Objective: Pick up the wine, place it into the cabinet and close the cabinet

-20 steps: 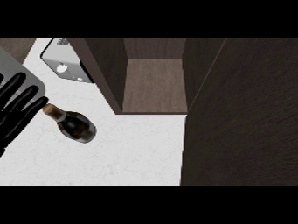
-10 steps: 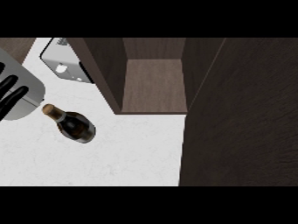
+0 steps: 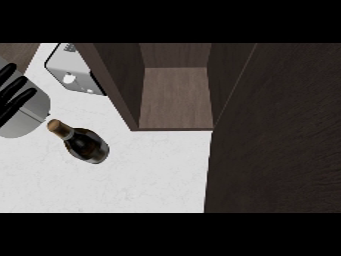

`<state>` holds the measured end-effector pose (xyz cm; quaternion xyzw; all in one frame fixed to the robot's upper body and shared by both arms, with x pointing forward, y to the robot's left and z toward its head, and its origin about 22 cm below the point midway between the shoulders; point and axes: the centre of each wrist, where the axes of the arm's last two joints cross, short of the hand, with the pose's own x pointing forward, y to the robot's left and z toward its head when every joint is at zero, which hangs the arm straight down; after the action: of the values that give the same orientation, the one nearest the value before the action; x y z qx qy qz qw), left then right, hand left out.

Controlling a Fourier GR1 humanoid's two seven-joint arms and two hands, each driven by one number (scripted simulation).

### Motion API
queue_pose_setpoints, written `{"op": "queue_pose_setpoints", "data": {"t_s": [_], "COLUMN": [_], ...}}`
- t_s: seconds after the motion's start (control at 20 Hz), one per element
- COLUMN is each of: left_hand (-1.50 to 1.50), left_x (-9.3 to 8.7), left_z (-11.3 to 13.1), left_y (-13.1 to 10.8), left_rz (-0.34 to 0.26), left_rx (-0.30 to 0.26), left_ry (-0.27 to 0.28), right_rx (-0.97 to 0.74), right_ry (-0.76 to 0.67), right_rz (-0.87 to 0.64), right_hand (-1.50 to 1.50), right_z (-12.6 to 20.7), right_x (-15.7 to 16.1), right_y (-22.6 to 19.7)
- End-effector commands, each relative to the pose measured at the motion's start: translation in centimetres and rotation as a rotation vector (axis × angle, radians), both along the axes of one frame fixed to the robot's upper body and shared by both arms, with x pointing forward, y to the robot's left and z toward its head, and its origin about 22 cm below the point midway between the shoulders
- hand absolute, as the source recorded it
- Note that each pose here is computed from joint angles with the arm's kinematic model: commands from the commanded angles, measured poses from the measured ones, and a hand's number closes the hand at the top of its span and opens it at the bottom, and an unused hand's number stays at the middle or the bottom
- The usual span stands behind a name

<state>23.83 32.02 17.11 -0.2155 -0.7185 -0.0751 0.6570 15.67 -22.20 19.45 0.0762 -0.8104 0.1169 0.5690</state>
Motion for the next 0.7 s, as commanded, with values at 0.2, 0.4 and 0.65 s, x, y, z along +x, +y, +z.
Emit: {"op": "queue_pose_setpoints", "data": {"t_s": [0.2, 0.4, 0.65], "left_hand": [-1.50, -1.50, -1.50], "left_x": [0.5, 2.1, 3.9], "left_z": [-5.1, -5.8, -7.5], "left_y": [0.8, 0.4, 1.9], "left_rz": [-0.037, -0.029, -0.002], "left_rx": [0.016, 0.047, 0.041], "left_ry": [0.085, 0.079, 0.107], "right_rx": [0.034, 0.050, 0.024], "right_ry": [-0.042, -0.027, -0.042], "right_rz": [0.039, 0.055, 0.040], "right_hand": [-1.50, -1.50, -1.50], "right_z": [1.0, 1.9, 2.2], "right_x": [-3.4, -4.3, -3.1], "right_y": [-1.4, 0.2, -0.6]}}
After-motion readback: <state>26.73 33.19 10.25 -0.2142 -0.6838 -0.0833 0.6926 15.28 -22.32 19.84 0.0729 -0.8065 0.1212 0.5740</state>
